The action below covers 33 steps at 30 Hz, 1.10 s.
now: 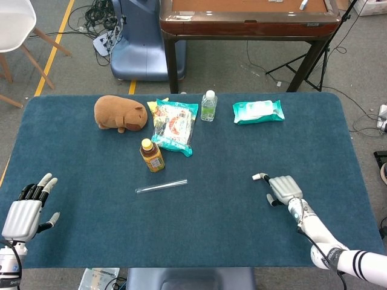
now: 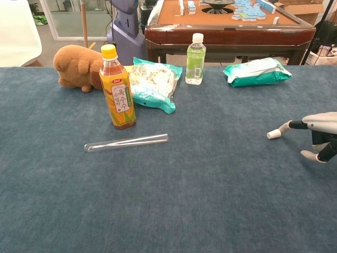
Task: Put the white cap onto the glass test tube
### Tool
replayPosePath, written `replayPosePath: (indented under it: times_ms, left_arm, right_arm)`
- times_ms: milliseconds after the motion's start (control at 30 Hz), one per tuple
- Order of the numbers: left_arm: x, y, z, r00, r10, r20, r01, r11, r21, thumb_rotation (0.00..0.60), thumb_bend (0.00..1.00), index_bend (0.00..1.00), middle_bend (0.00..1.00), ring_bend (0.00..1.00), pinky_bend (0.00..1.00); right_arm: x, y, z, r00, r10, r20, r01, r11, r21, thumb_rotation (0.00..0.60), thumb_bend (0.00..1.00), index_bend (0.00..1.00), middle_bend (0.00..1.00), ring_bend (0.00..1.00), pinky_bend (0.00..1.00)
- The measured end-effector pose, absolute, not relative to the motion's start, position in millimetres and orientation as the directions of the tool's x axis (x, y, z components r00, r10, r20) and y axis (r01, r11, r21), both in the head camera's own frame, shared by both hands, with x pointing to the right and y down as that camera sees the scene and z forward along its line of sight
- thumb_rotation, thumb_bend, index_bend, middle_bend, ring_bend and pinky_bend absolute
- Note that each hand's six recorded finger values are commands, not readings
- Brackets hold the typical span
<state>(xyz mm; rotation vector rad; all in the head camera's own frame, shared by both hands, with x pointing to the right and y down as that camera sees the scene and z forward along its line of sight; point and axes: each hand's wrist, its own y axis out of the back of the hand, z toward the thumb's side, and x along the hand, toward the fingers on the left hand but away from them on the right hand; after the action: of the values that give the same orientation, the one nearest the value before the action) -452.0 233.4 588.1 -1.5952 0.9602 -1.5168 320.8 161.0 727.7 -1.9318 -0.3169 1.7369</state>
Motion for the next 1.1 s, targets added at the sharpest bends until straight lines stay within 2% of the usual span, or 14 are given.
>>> replayPosePath:
  times_ms: [667,967,1033,1100]
  left_arm:
    - [-457,237,591,0.021,-0.887,0.461,-0.045,-0.461,-0.886,0.6,0.25,0.11,0.07,0.15,0.1]
    - [-456,237,591,0.029,-0.888,0.459,-0.049,-0.46,-0.887,0.6,0.25,0.11,0.07,0.15,0.1]
    - [-456,237,591,0.029,-0.889,0.457,-0.05,-0.458,-0.887,0.6,0.25,0.11,0.07,0.15,0.1]
    - [-456,236,590,0.031,-0.889,0.456,-0.05,-0.457,-0.888,0.6,0.25,0.11,0.07,0.15,0.1]
  right_arm:
    - [302,164,711,0.198,0.518,-0.832,-0.191,-0.812,-0.551,0.6,0.51,0.11,1.0,1.0,1.0]
    - [299,159,699,0.221,0.564,-0.796,-0.154,-0.785,-0.6,0.6,0.51,0.12,1.0,1.0,1.0]
    - [299,155,694,0.225,0.59,-0.775,-0.138,-0.768,-0.625,0.6,0.43,0.16,1.0,1.0,1.0]
    - [300,148,689,0.225,0.632,-0.742,-0.121,-0.738,-0.664,0.6,0.29,0.24,1.0,1.0,1.0]
